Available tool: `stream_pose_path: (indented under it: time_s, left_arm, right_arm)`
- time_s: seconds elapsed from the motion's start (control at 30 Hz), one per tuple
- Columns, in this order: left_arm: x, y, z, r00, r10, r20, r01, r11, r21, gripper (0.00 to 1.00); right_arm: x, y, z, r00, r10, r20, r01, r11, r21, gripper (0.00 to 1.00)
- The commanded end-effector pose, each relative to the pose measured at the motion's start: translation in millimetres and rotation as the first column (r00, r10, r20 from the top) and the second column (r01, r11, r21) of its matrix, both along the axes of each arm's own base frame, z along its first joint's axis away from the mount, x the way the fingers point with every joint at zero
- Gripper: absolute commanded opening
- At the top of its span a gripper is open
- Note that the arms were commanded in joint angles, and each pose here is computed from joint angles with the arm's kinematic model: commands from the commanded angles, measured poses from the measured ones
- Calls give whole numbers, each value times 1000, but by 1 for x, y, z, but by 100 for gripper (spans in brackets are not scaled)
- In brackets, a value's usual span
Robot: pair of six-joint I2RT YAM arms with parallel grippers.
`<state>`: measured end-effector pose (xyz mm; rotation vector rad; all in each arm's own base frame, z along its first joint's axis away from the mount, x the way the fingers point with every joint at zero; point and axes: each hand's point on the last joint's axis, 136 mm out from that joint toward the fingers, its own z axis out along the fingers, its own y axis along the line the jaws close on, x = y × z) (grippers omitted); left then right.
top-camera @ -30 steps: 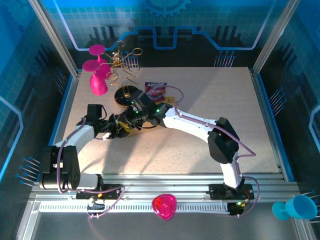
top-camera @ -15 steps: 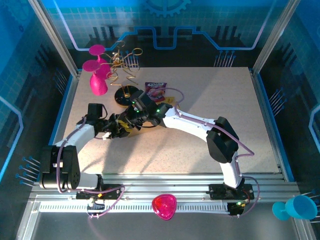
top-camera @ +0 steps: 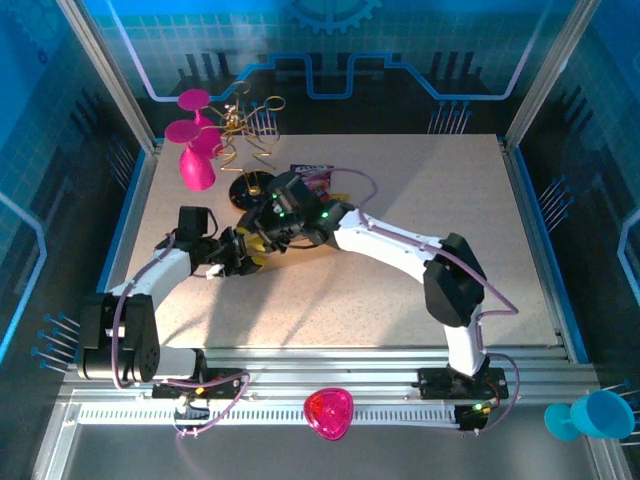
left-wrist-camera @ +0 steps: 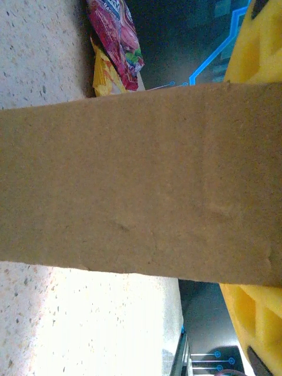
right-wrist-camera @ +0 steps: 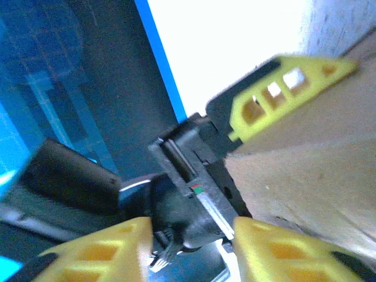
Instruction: Fold the paper box
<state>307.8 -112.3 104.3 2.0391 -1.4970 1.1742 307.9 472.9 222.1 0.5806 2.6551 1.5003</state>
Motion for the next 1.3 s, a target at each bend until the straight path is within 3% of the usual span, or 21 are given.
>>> stream_pose_path:
  time_s: [0.0,0.1,0.33,0.47,0.7,0.93,1.1,1.17,1.27]
  left_arm:
    - [-14,17,-34,984,93,-153,-75,990,117,10]
    - [-15,18,-33,984,90,-151,-72,990,121,9]
    - [-6,15,-22,998,-7,-63,17,987,160,10]
    - [0,-5,-9,991,-123,50,108,965,237,12]
    - [-26,-66,-6,975,-200,101,154,927,341,11]
    - [9,-107,-7,923,-185,338,40,918,395,13]
    - [49,-128,-7,842,-151,518,-47,936,350,18]
    - [59,-136,-7,806,-167,568,-49,938,344,21]
    - [60,-146,-14,792,-209,574,-14,933,360,25]
  right_arm:
    - [29,-56,67,982,-114,152,110,993,31,49]
    - [38,-114,77,960,-206,189,211,978,-4,56]
    - [44,-249,30,911,-406,78,412,904,-110,53]
    - [36,-290,18,895,-437,85,445,879,-169,52]
    - [13,-361,8,863,-488,129,504,820,-271,52]
    - [-6,-404,25,854,-470,223,520,776,-357,52]
    - [-11,-403,27,867,-440,232,497,790,-358,52]
    - [-13,-401,23,875,-432,220,484,802,-350,52]
    - [-16,-399,15,887,-417,197,461,812,-357,52]
